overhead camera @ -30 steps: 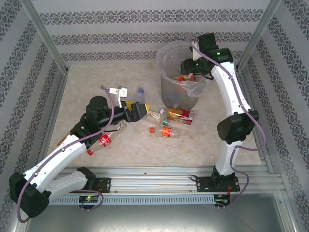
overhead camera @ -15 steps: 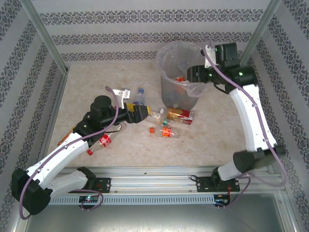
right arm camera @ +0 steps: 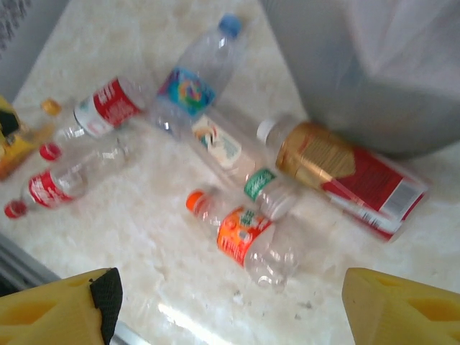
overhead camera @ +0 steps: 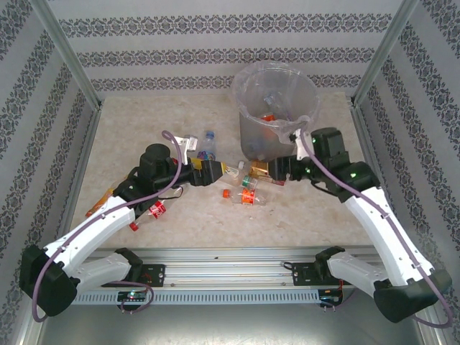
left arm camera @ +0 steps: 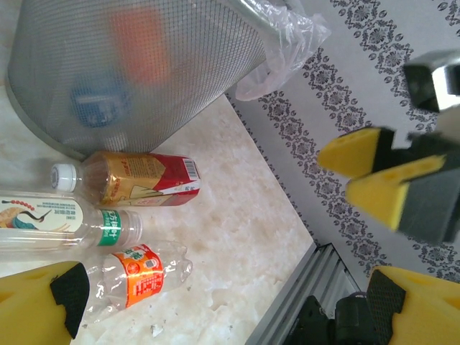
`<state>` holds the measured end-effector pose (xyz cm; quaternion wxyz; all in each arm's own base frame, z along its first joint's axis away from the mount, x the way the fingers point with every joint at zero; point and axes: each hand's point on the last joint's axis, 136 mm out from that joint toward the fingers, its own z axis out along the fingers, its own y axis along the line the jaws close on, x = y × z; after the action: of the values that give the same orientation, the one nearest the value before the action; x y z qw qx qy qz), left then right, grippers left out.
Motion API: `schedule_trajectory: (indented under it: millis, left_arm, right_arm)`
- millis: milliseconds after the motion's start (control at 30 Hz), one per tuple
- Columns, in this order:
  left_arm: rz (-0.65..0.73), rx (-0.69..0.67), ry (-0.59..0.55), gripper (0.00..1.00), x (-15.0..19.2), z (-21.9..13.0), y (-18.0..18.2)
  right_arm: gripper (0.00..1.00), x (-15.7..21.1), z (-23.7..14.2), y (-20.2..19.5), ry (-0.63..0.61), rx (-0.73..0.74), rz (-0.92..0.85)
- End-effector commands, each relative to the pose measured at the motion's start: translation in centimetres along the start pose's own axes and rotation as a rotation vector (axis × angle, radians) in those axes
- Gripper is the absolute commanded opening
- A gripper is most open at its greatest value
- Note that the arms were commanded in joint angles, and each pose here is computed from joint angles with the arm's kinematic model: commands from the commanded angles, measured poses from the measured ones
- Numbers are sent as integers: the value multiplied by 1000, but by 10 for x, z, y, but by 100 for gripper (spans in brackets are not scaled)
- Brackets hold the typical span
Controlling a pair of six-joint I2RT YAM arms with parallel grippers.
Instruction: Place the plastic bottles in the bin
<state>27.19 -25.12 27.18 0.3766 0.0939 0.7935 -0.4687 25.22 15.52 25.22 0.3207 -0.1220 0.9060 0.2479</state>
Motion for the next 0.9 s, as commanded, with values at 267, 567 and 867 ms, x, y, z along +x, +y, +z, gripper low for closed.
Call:
schedule_trajectory:
  millis: [267,567,867]
  left_arm:
    - [12,112,-83,100,-12,-12,-25]
    - [33,102,-130,100,-9,-27,-24]
    - [41,76,-129,100,-3,-32,-19]
  right_arm:
    - [90,66,66,-2,191,107,-192]
    - [95,85,102,-7,338,160,-292]
    - [88,88,128,-10,431,213,-383]
